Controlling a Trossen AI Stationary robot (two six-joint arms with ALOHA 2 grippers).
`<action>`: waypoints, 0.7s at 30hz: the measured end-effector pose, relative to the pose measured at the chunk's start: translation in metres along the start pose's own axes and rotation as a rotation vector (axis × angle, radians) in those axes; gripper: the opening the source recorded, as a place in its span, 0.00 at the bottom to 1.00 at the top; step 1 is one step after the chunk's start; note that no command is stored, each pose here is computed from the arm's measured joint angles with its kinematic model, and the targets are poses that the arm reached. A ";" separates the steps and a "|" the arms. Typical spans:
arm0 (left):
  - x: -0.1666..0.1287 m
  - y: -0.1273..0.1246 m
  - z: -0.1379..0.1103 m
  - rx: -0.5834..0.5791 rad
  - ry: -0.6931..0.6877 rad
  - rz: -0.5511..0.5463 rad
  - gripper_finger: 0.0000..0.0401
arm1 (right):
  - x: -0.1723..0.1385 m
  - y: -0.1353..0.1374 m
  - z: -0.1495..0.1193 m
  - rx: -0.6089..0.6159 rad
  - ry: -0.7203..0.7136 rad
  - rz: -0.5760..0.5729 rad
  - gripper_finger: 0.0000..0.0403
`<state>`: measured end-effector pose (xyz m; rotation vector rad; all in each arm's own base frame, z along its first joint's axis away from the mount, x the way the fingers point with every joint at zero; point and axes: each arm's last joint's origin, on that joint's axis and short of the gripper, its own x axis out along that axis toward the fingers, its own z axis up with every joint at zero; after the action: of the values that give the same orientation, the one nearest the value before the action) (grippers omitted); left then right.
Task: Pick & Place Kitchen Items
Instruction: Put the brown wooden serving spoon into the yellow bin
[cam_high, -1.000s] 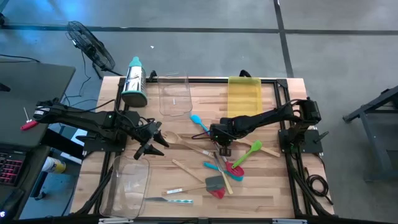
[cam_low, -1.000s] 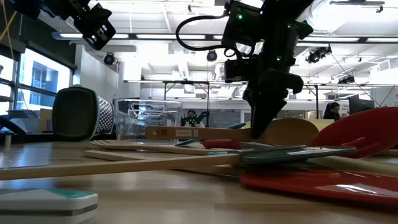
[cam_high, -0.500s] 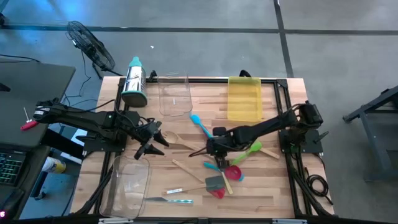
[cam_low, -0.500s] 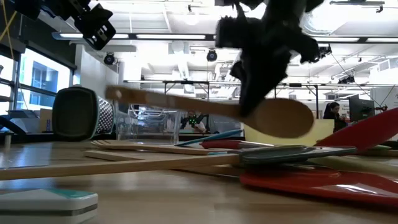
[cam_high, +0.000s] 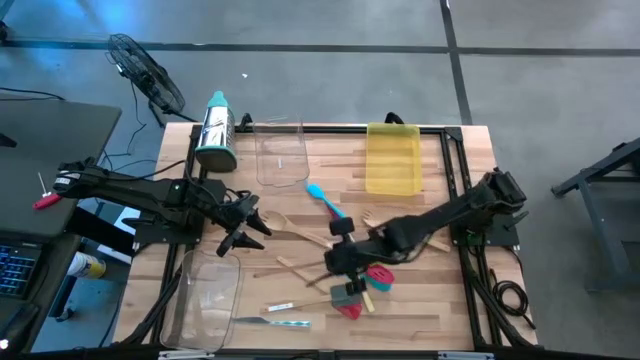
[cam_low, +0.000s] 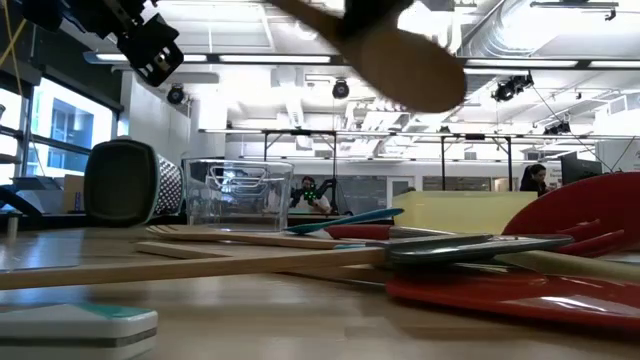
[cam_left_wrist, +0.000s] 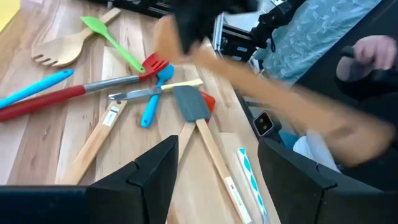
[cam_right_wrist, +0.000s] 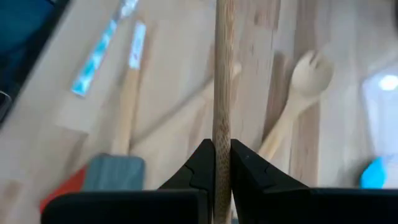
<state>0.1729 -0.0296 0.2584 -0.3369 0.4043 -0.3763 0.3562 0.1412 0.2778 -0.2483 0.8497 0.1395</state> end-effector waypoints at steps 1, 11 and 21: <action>0.000 0.000 0.000 -0.002 0.005 0.001 0.54 | -0.008 0.004 0.003 -0.016 -0.011 -0.026 0.05; 0.000 0.000 -0.001 -0.004 0.012 0.003 0.54 | -0.106 0.004 0.006 0.137 -0.235 -0.558 0.05; 0.000 0.000 -0.001 -0.001 0.009 0.003 0.54 | -0.173 -0.068 -0.045 0.598 -0.185 -0.841 0.05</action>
<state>0.1725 -0.0296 0.2575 -0.3357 0.4134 -0.3744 0.2257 0.0592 0.3908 -0.0121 0.5155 -0.8554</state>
